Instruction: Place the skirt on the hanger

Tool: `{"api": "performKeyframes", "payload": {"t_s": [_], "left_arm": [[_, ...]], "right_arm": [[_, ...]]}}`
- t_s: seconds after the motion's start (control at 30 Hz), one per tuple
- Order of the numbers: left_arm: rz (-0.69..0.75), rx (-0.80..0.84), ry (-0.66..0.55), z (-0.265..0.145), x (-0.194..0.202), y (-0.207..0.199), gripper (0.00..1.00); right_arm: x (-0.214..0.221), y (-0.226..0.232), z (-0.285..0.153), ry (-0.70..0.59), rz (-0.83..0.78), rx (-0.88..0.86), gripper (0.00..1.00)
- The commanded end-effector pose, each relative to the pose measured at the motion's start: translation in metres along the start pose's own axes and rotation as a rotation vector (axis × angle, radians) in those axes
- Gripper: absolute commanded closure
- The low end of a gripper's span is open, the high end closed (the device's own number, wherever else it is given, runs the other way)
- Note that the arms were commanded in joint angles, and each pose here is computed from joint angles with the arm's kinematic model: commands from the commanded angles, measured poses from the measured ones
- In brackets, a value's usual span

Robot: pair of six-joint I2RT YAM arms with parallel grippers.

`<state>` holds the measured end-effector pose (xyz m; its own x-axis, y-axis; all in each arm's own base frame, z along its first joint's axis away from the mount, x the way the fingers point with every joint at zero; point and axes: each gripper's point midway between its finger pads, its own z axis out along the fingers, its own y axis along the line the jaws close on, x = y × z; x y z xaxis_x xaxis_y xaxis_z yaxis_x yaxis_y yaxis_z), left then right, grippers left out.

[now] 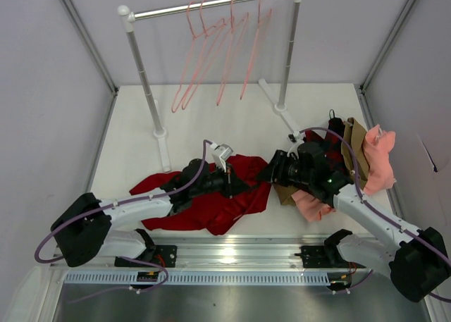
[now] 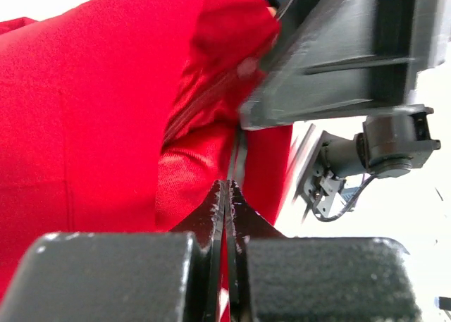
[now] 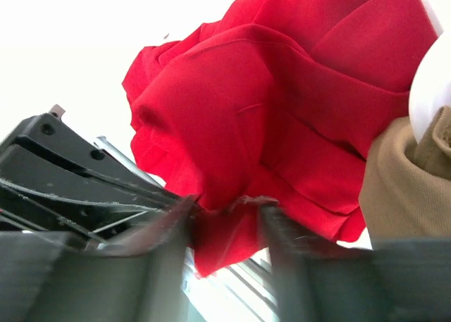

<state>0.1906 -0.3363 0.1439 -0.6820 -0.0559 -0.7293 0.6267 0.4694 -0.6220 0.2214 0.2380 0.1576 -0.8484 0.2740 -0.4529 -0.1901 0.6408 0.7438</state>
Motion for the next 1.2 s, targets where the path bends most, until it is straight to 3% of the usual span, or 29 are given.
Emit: {"api": "performKeyframes", "payload": {"t_s": [0.0,0.07,0.27,0.63,0.87,1.17], "left_arm": [[0.038,-0.025,-0.030,-0.003,-0.008,0.004,1.00],[0.035,-0.030,-0.023,-0.003,-0.007,0.005,1.00],[0.040,-0.028,-0.005,-0.004,-0.007,0.003,1.00],[0.033,0.037,0.038,0.000,0.007,-0.004,1.00],[0.003,0.043,0.075,0.004,0.024,0.003,1.00],[-0.027,0.056,0.103,0.010,0.034,0.005,0.98]], "right_arm": [[-0.015,0.014,-0.016,-0.023,-0.080,0.012,0.42],[-0.015,0.010,-0.025,-0.017,-0.105,0.059,0.32],[-0.033,0.027,-0.059,-0.079,-0.179,0.101,0.29],[0.004,0.059,-0.040,0.011,-0.284,0.000,0.46],[0.025,0.023,-0.019,0.101,-0.464,0.179,0.59],[0.008,-0.013,-0.019,0.101,-0.642,0.365,0.59]]}}
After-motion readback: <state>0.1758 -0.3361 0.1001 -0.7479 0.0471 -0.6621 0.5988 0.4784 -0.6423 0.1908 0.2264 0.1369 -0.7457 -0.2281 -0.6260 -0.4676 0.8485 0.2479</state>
